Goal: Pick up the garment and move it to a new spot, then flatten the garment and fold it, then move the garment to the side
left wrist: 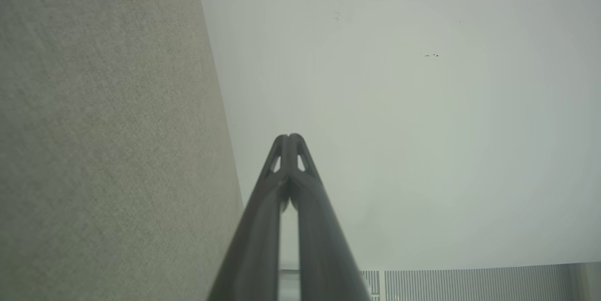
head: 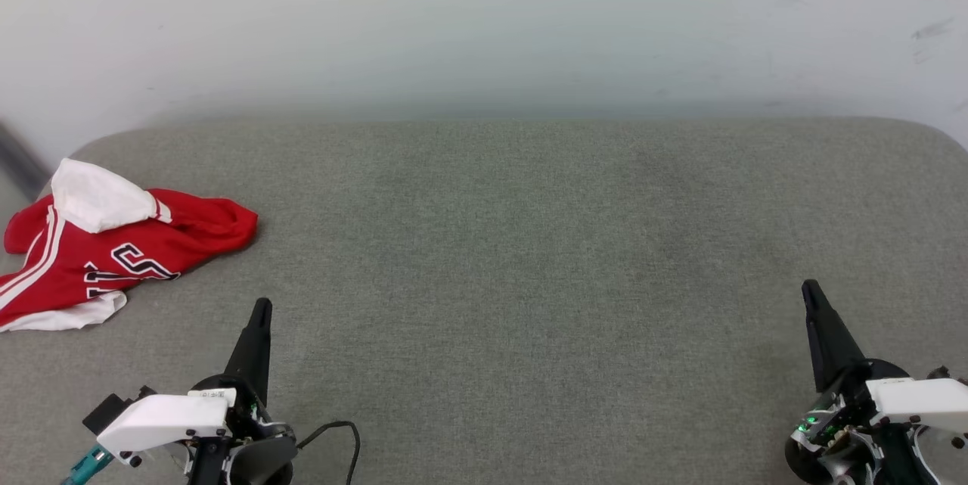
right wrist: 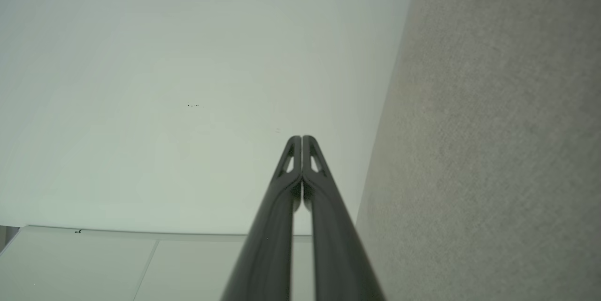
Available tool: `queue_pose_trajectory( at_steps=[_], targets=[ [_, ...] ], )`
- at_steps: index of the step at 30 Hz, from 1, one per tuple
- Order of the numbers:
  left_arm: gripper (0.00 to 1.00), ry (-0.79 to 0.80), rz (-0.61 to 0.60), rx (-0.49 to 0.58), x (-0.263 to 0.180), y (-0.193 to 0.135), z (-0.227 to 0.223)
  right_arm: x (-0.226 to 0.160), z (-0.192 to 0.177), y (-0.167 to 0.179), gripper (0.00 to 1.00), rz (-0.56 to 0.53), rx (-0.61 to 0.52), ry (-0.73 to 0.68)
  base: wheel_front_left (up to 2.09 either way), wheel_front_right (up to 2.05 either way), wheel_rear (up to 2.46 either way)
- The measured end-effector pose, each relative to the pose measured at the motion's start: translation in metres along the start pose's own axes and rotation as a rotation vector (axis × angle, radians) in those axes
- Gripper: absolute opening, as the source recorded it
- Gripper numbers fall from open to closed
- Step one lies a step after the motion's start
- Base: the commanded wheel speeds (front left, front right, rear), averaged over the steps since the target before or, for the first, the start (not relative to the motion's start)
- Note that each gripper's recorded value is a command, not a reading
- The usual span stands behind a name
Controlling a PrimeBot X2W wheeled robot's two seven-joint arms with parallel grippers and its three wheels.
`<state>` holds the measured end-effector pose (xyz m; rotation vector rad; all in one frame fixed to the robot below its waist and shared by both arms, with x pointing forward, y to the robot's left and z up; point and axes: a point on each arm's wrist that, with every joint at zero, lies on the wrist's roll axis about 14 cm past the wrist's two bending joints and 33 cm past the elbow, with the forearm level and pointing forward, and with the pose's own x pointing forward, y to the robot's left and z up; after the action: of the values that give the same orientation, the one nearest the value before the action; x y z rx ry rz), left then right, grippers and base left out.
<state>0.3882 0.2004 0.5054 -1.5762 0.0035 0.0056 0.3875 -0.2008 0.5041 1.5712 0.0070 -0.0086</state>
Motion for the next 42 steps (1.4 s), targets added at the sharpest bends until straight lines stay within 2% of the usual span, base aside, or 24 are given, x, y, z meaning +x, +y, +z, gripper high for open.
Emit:
queue_pose_trajectory(
  at_steps=[1,6,17,21,27,28,30,31,32,39,41,42],
  targets=[
    [1.0,0.0,0.009,-0.001,-0.001,0.003,0.0,-0.001,0.0,-0.003,1.0,-0.009,0.0,0.0,0.0,0.0,0.0],
    [1.0,0.0,0.065,-0.003,-0.01,0.022,-0.002,-0.011,0.0,-0.022,1.0,-0.065,0.001,-0.007,0.0,0.0,0.0],
    [1.0,-0.002,0.02,0.035,-0.007,0.007,-0.012,-0.01,-0.006,-0.011,1.0,-0.031,-0.027,-0.017,0.0,0.0,0.0],
    [1.0,-0.007,-0.006,0.074,-0.006,-0.001,-0.013,-0.01,-0.008,-0.007,1.0,-0.019,-0.07,-0.014,0.0,0.0,0.0],
    [1.0,-0.012,-0.042,0.156,-0.006,-0.013,-0.014,-0.01,-0.005,0.001,1.0,0.004,-0.178,-0.029,0.0,0.0,0.0],
    [1.0,-0.015,-0.055,0.203,-0.006,-0.017,-0.014,-0.011,-0.002,0.004,1.0,0.012,-0.231,-0.039,0.0,0.0,0.0],
    [1.0,-0.016,-0.061,0.228,-0.006,-0.019,-0.014,-0.011,-0.002,0.005,1.0,0.016,-0.258,-0.04,0.0,0.0,0.0],
    [1.0,-0.017,-0.072,0.279,-0.006,-0.023,-0.015,-0.011,-0.002,0.009,1.0,0.026,-0.317,-0.044,0.0,0.0,0.0],
    [1.0,-0.017,-0.072,0.279,-0.006,-0.023,-0.015,-0.011,-0.002,0.009,1.0,0.026,-0.317,-0.044,0.0,0.0,0.0],
    [1.0,-0.013,-0.1,0.461,-0.006,-0.03,-0.021,-0.011,-0.006,0.018,1.0,0.054,-0.52,-0.04,0.0,0.0,0.0],
    [1.0,-0.01,-0.108,0.547,-0.006,-0.032,-0.024,-0.011,-0.008,0.017,1.0,0.055,-0.606,-0.035,0.0,0.0,0.0],
    [1.0,-0.01,-0.108,0.547,-0.006,-0.032,-0.024,-0.011,-0.008,0.017,1.0,0.055,-0.606,-0.035,0.0,0.0,0.0]
  ],
)
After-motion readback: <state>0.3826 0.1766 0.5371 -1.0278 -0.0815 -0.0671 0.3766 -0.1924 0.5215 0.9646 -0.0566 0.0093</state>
